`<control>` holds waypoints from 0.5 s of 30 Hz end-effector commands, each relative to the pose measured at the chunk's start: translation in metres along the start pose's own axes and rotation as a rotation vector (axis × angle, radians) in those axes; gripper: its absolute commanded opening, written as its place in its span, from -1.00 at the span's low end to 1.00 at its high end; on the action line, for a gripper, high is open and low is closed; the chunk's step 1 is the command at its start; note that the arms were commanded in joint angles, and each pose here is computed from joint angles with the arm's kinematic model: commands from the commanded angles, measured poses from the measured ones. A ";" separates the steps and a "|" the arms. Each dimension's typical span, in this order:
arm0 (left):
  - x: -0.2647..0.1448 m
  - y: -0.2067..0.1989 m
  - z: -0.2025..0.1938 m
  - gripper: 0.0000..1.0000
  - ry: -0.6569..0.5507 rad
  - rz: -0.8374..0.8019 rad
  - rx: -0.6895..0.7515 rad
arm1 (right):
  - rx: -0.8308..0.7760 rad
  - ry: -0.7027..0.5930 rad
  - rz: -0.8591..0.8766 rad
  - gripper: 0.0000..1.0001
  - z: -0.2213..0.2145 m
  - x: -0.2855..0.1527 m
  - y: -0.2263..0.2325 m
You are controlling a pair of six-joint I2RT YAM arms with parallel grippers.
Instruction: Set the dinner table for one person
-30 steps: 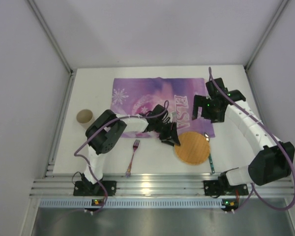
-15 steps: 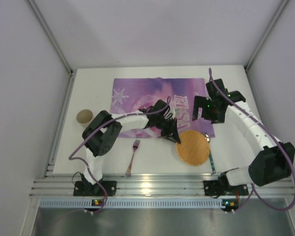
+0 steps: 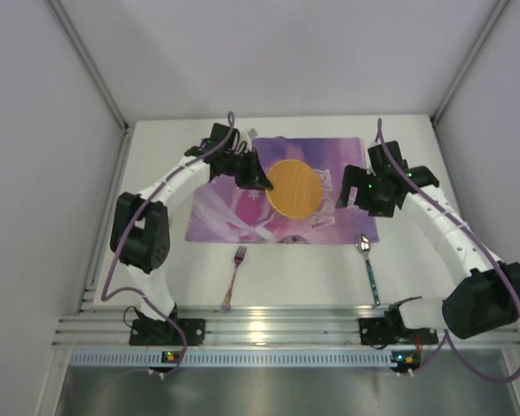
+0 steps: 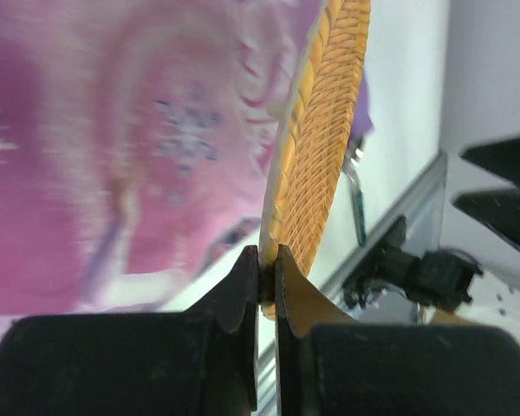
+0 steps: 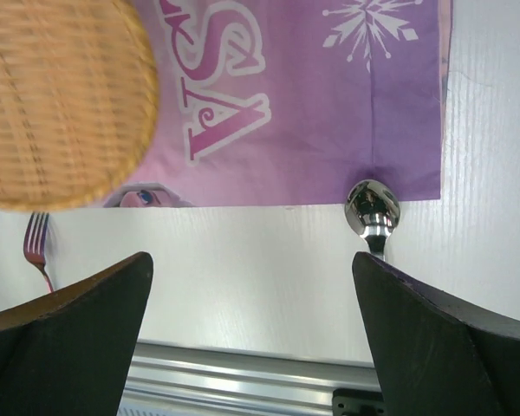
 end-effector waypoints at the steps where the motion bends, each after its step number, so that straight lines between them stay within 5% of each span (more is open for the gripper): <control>1: -0.022 0.032 0.047 -1.00 -0.131 0.113 -0.023 | 0.023 -0.069 0.030 1.00 0.021 -0.006 0.004; 8: -0.002 0.059 0.079 -1.00 -0.174 0.184 -0.017 | 0.014 -0.040 0.037 1.00 0.016 0.003 0.005; 15: 0.022 0.096 0.067 -1.00 -0.133 0.229 -0.113 | -0.005 -0.021 0.036 0.99 0.020 0.007 0.006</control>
Point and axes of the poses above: each gripper's point midway between its finger pads, its own x axis out along the fingers, its own y axis along the line the jaws close on, z = x × y, the point moved 1 cm from there along -x, back along the fingers, and after that the axes turned 15 degrees about -x, right-handed, at the moved point
